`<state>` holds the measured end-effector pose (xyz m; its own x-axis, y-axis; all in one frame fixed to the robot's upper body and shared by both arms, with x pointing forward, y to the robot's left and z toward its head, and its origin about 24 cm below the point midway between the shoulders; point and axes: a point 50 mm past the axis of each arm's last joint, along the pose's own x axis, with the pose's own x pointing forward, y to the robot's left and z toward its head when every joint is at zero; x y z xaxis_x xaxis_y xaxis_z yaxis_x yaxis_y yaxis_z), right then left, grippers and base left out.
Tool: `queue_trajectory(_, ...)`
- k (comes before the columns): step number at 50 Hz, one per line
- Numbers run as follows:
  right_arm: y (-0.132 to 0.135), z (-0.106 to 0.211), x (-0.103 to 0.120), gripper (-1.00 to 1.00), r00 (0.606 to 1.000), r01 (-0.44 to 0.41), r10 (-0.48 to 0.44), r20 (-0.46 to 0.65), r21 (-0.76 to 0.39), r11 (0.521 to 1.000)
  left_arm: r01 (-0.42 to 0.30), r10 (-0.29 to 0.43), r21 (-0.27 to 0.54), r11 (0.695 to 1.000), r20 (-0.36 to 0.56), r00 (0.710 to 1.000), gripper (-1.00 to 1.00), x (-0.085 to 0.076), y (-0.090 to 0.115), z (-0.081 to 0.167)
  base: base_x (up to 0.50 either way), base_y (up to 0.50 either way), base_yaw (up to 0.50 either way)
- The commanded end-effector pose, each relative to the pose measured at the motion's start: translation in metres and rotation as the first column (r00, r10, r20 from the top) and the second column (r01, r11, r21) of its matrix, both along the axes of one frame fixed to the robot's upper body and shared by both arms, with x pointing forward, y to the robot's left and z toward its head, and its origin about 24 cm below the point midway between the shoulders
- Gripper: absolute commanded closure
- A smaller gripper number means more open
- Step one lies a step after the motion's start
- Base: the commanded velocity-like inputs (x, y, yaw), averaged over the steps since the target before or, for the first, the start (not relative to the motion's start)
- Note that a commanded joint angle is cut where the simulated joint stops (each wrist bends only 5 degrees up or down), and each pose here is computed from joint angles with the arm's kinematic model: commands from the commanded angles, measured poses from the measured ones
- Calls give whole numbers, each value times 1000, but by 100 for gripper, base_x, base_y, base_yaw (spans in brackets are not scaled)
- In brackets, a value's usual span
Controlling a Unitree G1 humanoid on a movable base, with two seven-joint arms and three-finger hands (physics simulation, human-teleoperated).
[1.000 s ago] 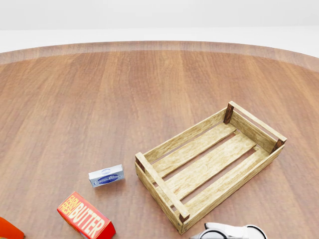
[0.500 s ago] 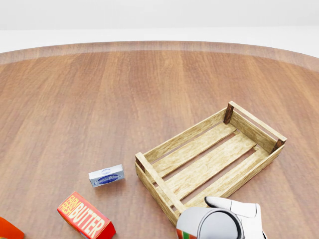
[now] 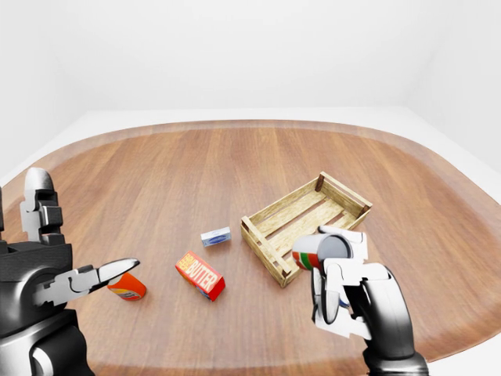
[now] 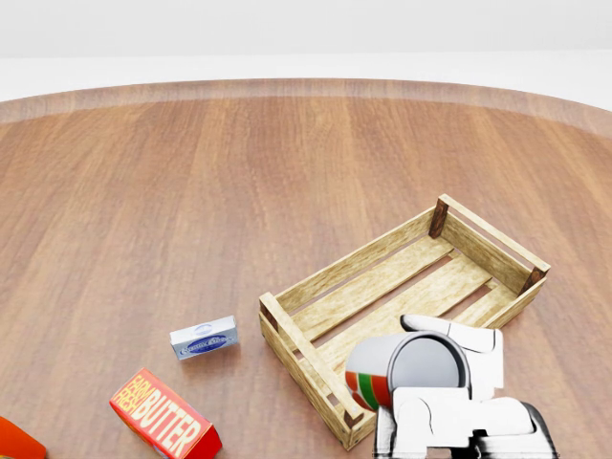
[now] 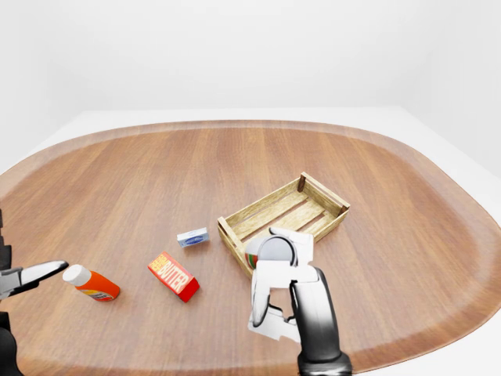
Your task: Pick up the tomato sauce, and put it in the wooden tray.
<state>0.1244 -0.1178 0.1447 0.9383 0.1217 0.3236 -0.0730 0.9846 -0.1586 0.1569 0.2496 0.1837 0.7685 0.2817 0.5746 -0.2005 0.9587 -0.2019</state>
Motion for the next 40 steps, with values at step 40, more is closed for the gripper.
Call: queue_trajectory(40,2,-10,108,100,998,52,-52,36,-12,999,4,-4,1,1000,-3,1000,-93,1,0,-1,0,0,0)
